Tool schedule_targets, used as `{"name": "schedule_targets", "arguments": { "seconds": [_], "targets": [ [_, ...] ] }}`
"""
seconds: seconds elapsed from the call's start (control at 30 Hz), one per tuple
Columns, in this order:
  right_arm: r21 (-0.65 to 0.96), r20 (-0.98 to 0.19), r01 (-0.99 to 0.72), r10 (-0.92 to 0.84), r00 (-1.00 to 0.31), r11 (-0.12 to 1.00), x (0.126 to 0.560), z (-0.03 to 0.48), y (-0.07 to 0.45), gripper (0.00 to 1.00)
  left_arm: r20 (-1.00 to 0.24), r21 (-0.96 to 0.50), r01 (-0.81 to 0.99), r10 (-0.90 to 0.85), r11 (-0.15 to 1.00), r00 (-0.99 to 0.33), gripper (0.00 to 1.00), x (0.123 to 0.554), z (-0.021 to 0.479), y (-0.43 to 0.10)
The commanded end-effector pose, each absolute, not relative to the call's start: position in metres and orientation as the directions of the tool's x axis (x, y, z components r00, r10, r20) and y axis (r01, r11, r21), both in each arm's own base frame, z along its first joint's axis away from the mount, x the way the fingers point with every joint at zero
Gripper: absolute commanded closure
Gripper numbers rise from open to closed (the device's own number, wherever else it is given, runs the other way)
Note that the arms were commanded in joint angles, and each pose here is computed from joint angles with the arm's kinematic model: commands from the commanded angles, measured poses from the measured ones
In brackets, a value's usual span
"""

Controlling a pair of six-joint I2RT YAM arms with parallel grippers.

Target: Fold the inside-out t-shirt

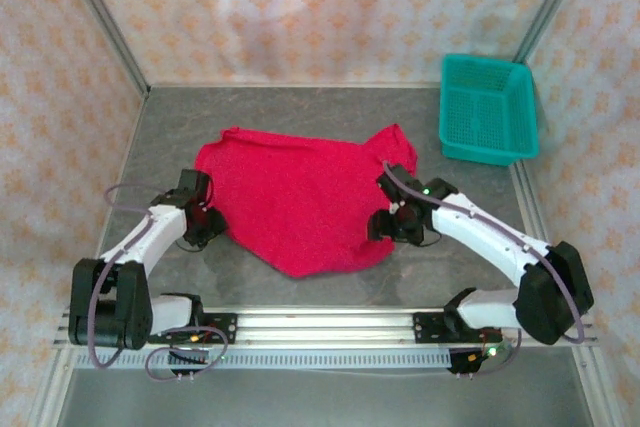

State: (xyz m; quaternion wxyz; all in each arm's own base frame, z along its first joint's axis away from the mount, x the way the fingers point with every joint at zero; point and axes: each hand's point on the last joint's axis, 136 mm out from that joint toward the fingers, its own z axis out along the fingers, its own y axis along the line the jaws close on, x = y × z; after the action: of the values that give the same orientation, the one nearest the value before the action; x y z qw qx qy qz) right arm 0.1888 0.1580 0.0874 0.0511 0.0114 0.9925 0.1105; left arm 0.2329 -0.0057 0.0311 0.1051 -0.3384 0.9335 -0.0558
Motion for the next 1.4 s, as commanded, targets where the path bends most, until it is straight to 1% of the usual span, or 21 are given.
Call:
{"name": "schedule_targets", "arguments": {
  "seconds": [0.0, 0.1, 0.17, 0.2, 0.23, 0.27, 0.3, 0.33, 0.4, 0.43, 0.5, 0.57, 0.73, 0.87, 0.97, 1.07, 1.23, 1.3, 1.37],
  "targets": [
    [0.285, -0.082, 0.044, 0.070, -0.994, 0.958, 0.180, 0.079, 0.168, 0.28, -0.224, -0.199, -0.642, -0.672, 0.740, -0.706, 0.59, 0.258, 0.028, 0.001],
    [0.306, -0.066, 0.062, 0.086, -0.994, 0.950, 0.178, 0.065, 0.173, 0.26, -0.264, -0.193, -0.644, -0.671, 0.741, -0.693, 0.55, 0.275, 0.030, 0.007],
    [0.313, -0.060, 0.073, 0.097, -0.993, 0.947, 0.182, 0.055, 0.178, 0.26, -0.294, -0.181, -0.643, -0.665, 0.744, -0.687, 0.56, 0.286, 0.035, 0.012],
    [0.320, -0.064, 0.082, 0.108, -0.992, 0.944, 0.186, 0.052, 0.181, 0.26, -0.305, -0.175, -0.640, -0.659, 0.748, -0.687, 0.62, 0.293, 0.037, 0.014],
    [0.329, -0.068, 0.091, 0.120, -0.990, 0.940, 0.191, 0.049, 0.184, 0.28, -0.311, -0.164, -0.638, -0.653, 0.752, -0.690, 0.69, 0.297, 0.038, 0.016],
    [0.340, -0.083, 0.104, 0.139, -0.987, 0.935, 0.198, 0.046, 0.189, 0.32, -0.313, -0.151, -0.635, -0.646, 0.757, -0.696, 0.80, 0.302, 0.040, 0.017],
    [0.352, -0.097, 0.115, 0.159, -0.982, 0.929, 0.206, 0.045, 0.193, 0.39, -0.313, -0.140, -0.632, -0.640, 0.762, -0.702, 0.91, 0.306, 0.042, 0.019],
    [0.357, -0.111, 0.124, 0.174, -0.979, 0.926, 0.212, 0.044, 0.195, 0.51, -0.312, -0.132, -0.630, -0.635, 0.765, -0.706, 0.98, 0.308, 0.044, 0.019],
    [0.327, -0.137, 0.132, 0.185, -0.973, 0.936, 0.224, 0.050, 0.195, 0.90, -0.315, -0.114, -0.622, -0.622, 0.774, -0.717, 1.00, 0.313, 0.055, 0.022],
    [0.307, -0.151, 0.127, 0.180, -0.972, 0.943, 0.228, 0.057, 0.192, 1.00, -0.323, -0.104, -0.619, -0.615, 0.779, -0.720, 1.00, 0.314, 0.063, 0.024],
    [0.269, -0.206, 0.118, 0.177, -0.962, 0.956, 0.236, 0.083, 0.180, 1.00, -0.358, -0.079, -0.611, -0.595, 0.788, -0.720, 1.00, 0.314, 0.089, 0.032],
    [0.259, -0.263, 0.144, 0.213, -0.941, 0.955, 0.242, 0.113, 0.158, 1.00, -0.393, -0.080, -0.616, -0.592, 0.784, -0.703, 1.00, 0.312, 0.116, 0.042],
    [0.315, -0.407, 0.252, 0.370, -0.835, 0.915, 0.252, 0.195, 0.092, 1.00, -0.471, -0.181, -0.624, -0.624, 0.760, -0.623, 1.00, 0.305, 0.185, 0.062],
    [0.329, -0.467, 0.258, 0.394, -0.792, 0.908, 0.250, 0.246, 0.070, 1.00, -0.542, -0.265, -0.594, -0.627, 0.760, -0.560, 1.00, 0.305, 0.238, 0.064],
    [0.334, -0.487, 0.239, 0.384, -0.784, 0.912, 0.245, 0.268, 0.067, 1.00, -0.563, -0.299, -0.565, -0.620, 0.769, -0.546, 1.00, 0.303, 0.266, 0.060],
    [0.355, -0.507, 0.218, 0.383, -0.772, 0.909, 0.237, 0.288, 0.066, 1.00, -0.594, -0.301, -0.548, -0.603, 0.781, -0.533, 1.00, 0.298, 0.290, 0.060],
    [0.392, -0.493, 0.181, 0.372, -0.786, 0.902, 0.232, 0.301, 0.074, 1.00, -0.654, -0.315, -0.519, -0.578, 0.794, -0.487, 1.00, 0.291, 0.320, 0.061],
    [0.395, -0.470, 0.182, 0.368, -0.802, 0.901, 0.242, 0.291, 0.079, 1.00, -0.654, -0.331, -0.501, -0.577, 0.800, -0.489, 1.00, 0.302, 0.315, 0.059],
    [0.379, -0.443, 0.195, 0.362, -0.820, 0.905, 0.262, 0.271, 0.084, 1.00, -0.614, -0.316, -0.505, -0.579, 0.803, -0.537, 1.00, 0.322, 0.289, 0.059]
  ]
}}
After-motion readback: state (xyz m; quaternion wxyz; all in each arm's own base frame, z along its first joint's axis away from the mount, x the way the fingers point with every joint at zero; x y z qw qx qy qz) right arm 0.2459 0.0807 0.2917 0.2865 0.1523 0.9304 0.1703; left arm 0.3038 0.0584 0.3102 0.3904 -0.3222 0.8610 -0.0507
